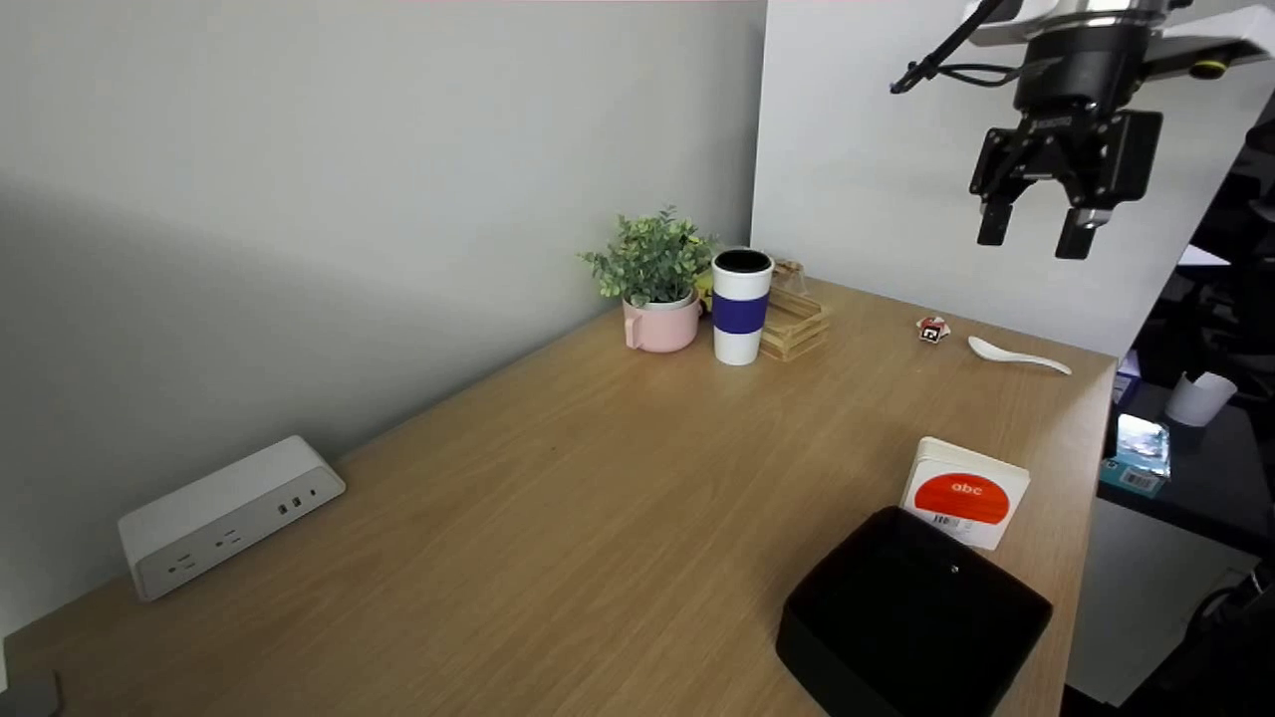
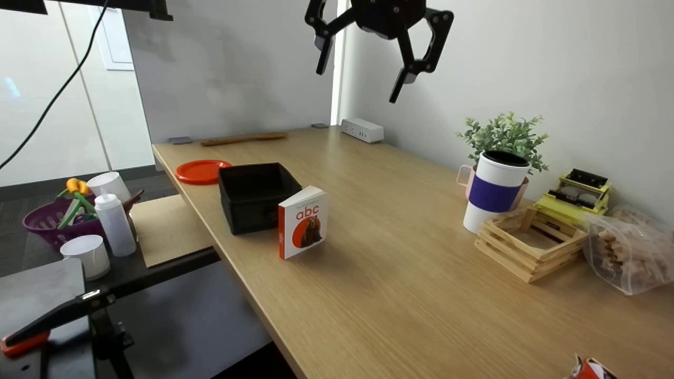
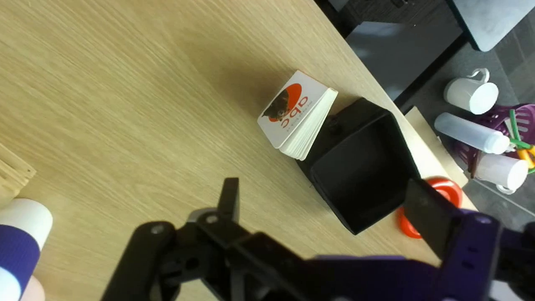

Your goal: Put the book in the box

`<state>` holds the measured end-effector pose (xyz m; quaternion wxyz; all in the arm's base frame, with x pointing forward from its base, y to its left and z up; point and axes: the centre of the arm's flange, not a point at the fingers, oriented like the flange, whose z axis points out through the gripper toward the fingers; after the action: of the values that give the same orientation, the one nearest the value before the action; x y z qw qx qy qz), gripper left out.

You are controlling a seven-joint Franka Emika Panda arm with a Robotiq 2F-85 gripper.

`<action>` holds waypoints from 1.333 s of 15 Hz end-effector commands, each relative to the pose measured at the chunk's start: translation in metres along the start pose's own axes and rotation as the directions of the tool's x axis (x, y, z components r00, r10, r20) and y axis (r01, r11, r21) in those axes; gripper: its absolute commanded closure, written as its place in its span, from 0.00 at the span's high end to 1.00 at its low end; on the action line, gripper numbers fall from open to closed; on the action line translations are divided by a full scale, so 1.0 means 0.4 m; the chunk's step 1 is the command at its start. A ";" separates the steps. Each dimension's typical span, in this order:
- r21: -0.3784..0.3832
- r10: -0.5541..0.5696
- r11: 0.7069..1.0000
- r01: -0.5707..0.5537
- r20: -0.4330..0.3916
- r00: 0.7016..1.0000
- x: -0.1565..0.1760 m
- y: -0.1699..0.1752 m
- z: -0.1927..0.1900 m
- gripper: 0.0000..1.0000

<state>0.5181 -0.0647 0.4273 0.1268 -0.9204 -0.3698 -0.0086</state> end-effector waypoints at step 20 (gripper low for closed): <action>0.266 0.300 0.926 -0.269 -0.086 0.950 0.200 -0.043 0.258 1.00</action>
<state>0.5626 0.0124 0.3459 0.2797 -0.9314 -0.2328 0.0081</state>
